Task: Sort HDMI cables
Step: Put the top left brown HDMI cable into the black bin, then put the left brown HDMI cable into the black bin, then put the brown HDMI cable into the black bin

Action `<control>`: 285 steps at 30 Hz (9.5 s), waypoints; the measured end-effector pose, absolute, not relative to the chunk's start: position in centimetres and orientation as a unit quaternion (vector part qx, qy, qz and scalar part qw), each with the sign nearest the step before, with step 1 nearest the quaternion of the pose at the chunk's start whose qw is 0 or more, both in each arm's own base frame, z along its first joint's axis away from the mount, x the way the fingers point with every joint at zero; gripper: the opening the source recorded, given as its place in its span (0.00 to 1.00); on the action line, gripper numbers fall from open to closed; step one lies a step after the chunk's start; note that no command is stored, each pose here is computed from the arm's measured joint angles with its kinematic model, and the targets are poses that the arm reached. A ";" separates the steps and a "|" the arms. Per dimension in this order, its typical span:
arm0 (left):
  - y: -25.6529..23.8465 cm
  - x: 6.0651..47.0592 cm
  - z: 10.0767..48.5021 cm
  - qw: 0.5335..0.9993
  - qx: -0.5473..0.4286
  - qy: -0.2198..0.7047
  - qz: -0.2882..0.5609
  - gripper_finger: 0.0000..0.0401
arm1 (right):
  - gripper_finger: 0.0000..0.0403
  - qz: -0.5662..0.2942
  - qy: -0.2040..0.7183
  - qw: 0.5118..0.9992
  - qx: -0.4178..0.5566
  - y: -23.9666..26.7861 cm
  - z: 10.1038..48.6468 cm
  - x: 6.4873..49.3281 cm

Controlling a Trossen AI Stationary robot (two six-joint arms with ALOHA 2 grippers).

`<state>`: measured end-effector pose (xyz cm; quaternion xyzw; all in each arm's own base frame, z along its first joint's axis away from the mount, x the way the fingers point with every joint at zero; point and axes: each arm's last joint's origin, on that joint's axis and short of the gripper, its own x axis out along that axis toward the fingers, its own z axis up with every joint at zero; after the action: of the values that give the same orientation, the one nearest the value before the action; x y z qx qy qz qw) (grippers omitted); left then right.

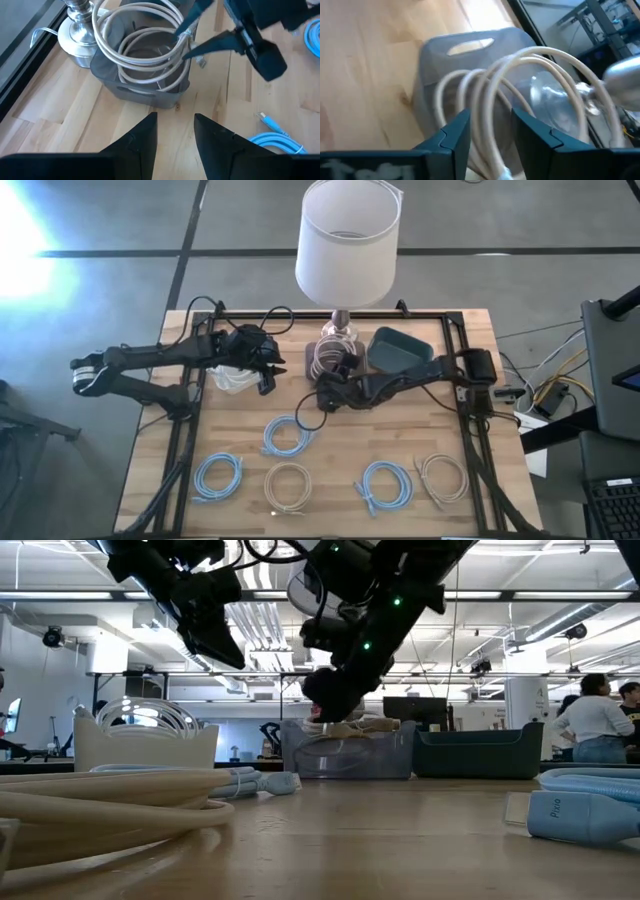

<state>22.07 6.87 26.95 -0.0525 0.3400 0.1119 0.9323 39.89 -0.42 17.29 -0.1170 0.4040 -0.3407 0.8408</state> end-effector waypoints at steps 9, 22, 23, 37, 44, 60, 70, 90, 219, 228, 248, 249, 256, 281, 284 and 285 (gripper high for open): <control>6.9 22.1 26.9 0.932 -0.054 0.340 0.112 0.33 | 0.37 -0.344 0.394 0.845 -0.111 -0.4 20.6 38.4; 6.9 22.1 26.9 0.931 -0.064 0.339 0.116 0.33 | 0.03 -0.294 0.458 0.839 -0.026 -2.1 17.5 38.6; 6.9 22.1 26.9 0.931 -0.064 0.339 0.116 0.33 | 0.03 -0.293 0.460 0.838 -0.015 -2.3 17.4 38.6; 6.9 22.1 26.9 0.931 -0.064 0.339 0.116 0.33 | 0.02 -0.311 0.484 0.818 0.006 -4.7 15.2 38.9; 6.9 22.1 26.9 0.931 -0.064 0.339 0.116 0.33 | 0.02 -0.300 0.466 0.832 -0.022 -4.8 17.4 39.0; 6.8 22.1 26.9 0.931 -0.064 0.339 0.115 0.33 | 0.02 -0.239 0.467 0.851 -0.018 -0.9 22.0 37.7; 6.3 22.3 27.0 0.935 -0.073 0.336 0.089 0.33 | 0.02 -0.171 0.503 0.847 0.010 4.5 26.3 33.0; 5.0 22.8 27.3 0.944 -0.072 0.319 0.040 0.33 | 0.02 -0.221 0.670 0.695 0.137 8.6 25.1 26.5; 8.4 39.8 18.6 0.796 0.270 0.383 0.383 0.17 | 0.02 -0.154 0.590 0.761 0.221 11.7 17.2 24.5; 8.0 39.3 19.0 0.822 0.240 0.398 0.328 0.32 | 0.02 -0.154 0.585 0.770 0.204 11.6 17.2 24.6; 4.7 36.7 24.4 0.838 0.246 0.387 0.295 0.42 | 0.02 -0.134 0.542 0.809 0.183 11.5 17.7 25.8; 4.6 36.5 24.8 0.841 0.240 0.382 0.297 0.42 | 0.02 -0.125 0.547 0.806 0.189 11.5 17.8 25.9; 4.4 35.5 26.7 0.853 0.221 0.360 0.307 0.42 | 0.06 -0.114 0.566 0.785 0.224 11.6 17.9 25.8; 4.4 35.3 27.0 0.852 0.227 0.358 0.307 0.42 | 0.33 -0.242 0.655 0.571 0.432 13.6 17.6 23.0; 4.4 35.3 27.0 0.852 0.227 0.358 0.307 0.42 | 0.33 -0.254 0.657 0.558 0.438 14.7 17.7 22.1; 4.4 35.3 27.0 0.852 0.226 0.358 0.307 0.42 | 0.33 -0.254 0.657 0.557 0.439 15.1 17.8 21.9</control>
<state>35.30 4.42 26.98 0.2263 0.3577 0.3071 0.8524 21.86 15.05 17.84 0.4391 0.6573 -0.2544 0.5571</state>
